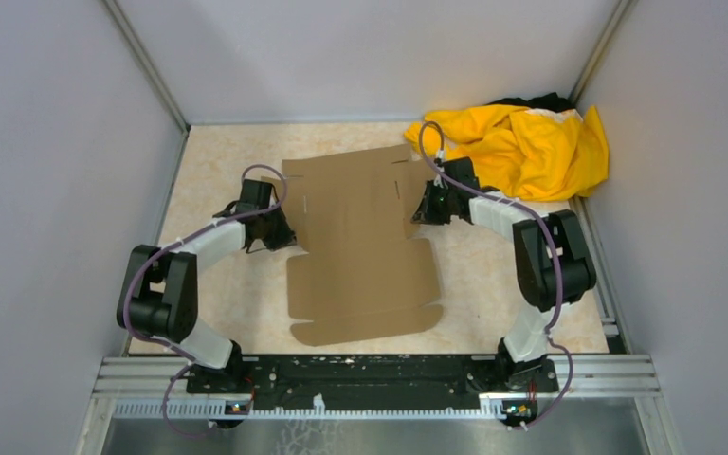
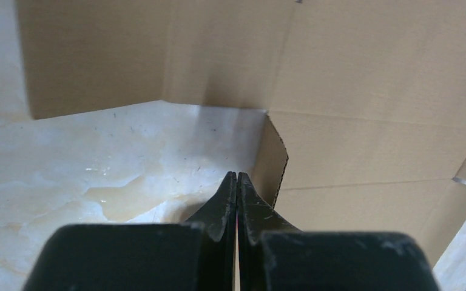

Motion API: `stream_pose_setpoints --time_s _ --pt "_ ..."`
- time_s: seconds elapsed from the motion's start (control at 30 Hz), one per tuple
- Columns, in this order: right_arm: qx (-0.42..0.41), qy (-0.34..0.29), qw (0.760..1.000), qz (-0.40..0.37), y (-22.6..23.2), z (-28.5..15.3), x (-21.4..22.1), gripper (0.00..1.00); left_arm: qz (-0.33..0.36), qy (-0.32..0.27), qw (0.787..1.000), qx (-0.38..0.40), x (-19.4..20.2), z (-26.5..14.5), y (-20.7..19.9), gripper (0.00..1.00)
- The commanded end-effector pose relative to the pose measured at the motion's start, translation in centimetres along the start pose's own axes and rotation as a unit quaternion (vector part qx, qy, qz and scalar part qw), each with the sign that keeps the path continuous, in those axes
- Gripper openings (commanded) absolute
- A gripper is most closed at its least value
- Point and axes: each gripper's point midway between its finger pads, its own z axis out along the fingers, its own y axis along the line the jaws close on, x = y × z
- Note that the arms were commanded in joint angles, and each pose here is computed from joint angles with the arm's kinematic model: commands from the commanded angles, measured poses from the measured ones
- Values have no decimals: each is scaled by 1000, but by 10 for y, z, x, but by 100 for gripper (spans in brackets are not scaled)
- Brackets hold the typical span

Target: Fold the paper box

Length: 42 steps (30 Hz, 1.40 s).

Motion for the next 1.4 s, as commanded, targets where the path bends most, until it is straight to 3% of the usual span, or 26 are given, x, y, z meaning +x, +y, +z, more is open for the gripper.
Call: stream_pose_setpoints --time_s 0.0,0.67,0.97,1.17,1.23,1.37 --pt "-9 -16 1000 -17 23 5 -15 0 13 -18 999 35 -16 -4 -23 1" --pt "-10 -3 1000 -25 37 21 -7 0 24 2 999 49 -4 3 -33 3" --pt "-9 3 1000 -26 35 23 1 0 41 35 998 11 18 20 -22 14" --pt "-13 7 999 -31 35 21 3 0 61 52 996 -26 29 33 -13 15" --pt "-15 3 999 -36 38 17 1 5 67 55 996 -35 32 36 -11 14" --pt "-21 -2 999 -48 44 8 -4 26 75 59 994 -48 36 40 -9 14"
